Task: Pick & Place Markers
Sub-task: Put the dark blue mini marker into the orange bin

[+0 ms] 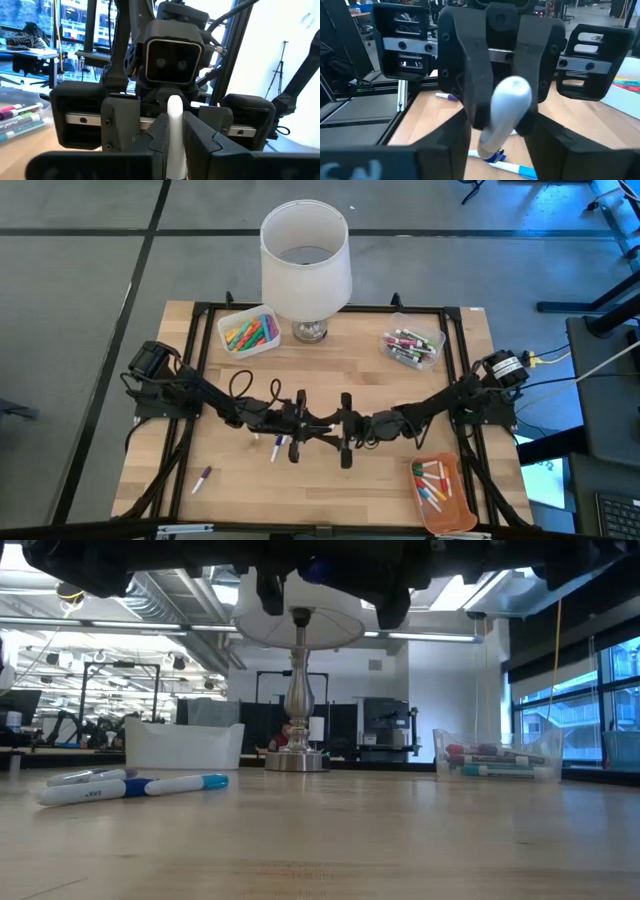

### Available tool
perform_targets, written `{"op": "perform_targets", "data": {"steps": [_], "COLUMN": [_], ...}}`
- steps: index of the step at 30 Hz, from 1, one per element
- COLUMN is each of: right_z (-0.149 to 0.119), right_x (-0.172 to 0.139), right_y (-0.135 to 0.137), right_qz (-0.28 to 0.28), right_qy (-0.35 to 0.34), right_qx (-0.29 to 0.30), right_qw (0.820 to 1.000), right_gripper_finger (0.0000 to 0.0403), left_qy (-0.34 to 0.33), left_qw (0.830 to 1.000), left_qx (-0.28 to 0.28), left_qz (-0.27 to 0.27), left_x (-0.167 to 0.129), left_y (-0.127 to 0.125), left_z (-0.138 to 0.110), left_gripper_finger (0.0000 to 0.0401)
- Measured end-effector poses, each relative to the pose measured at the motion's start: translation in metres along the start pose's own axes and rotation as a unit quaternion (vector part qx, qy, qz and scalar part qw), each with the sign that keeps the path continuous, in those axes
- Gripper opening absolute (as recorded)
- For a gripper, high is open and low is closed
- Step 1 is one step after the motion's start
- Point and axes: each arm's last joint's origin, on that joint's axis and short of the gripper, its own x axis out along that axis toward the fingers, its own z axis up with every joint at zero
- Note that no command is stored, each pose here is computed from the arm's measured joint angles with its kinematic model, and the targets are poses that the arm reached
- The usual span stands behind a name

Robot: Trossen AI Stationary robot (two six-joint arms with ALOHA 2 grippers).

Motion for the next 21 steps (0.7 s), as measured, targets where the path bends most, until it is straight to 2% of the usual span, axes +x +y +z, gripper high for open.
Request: {"op": "perform_targets", "data": {"steps": [2, 5, 6, 11, 14, 18, 21], "right_z": [0.000, -0.002, -0.004, -0.010, -0.007, 0.001, 0.019], "right_x": [0.001, 0.000, 0.000, -0.007, -0.022, -0.049, -0.067], "right_y": [0.000, 0.001, 0.001, -0.003, -0.006, -0.003, 0.008], "right_qz": [0.003, 0.013, 0.015, 0.004, -0.011, -0.041, -0.053], "right_qy": [0.005, 0.025, 0.034, 0.110, 0.179, 0.293, 0.354], "right_qx": [0.000, -0.005, -0.013, -0.021, -0.002, 0.024, 0.051], "right_qw": [1.000, 1.000, 0.999, 0.994, 0.984, 0.955, 0.932], "right_gripper_finger": [0.0132, 0.0052, 0.0040, 0.0042, 0.0042, 0.0042, 0.0042], "left_qy": [0.001, 0.007, 0.013, 0.046, 0.098, 0.174, 0.226], "left_qw": [1.000, 1.000, 1.000, 0.998, 0.994, 0.983, 0.970], "left_qx": [0.001, 0.011, 0.019, 0.031, 0.045, 0.047, 0.033], "left_qz": [0.000, 0.000, 0.000, 0.006, 0.009, 0.037, 0.081], "left_x": [0.000, 0.000, 0.000, 0.000, -0.003, -0.009, -0.014], "left_y": [0.000, 0.000, 0.000, 0.001, 0.000, 0.001, 0.006], "left_z": [0.000, -0.001, -0.003, -0.009, -0.020, -0.035, -0.046], "left_gripper_finger": [0.0035, 0.0041, 0.0046, 0.0072, 0.0088, 0.0110, 0.0123]}}
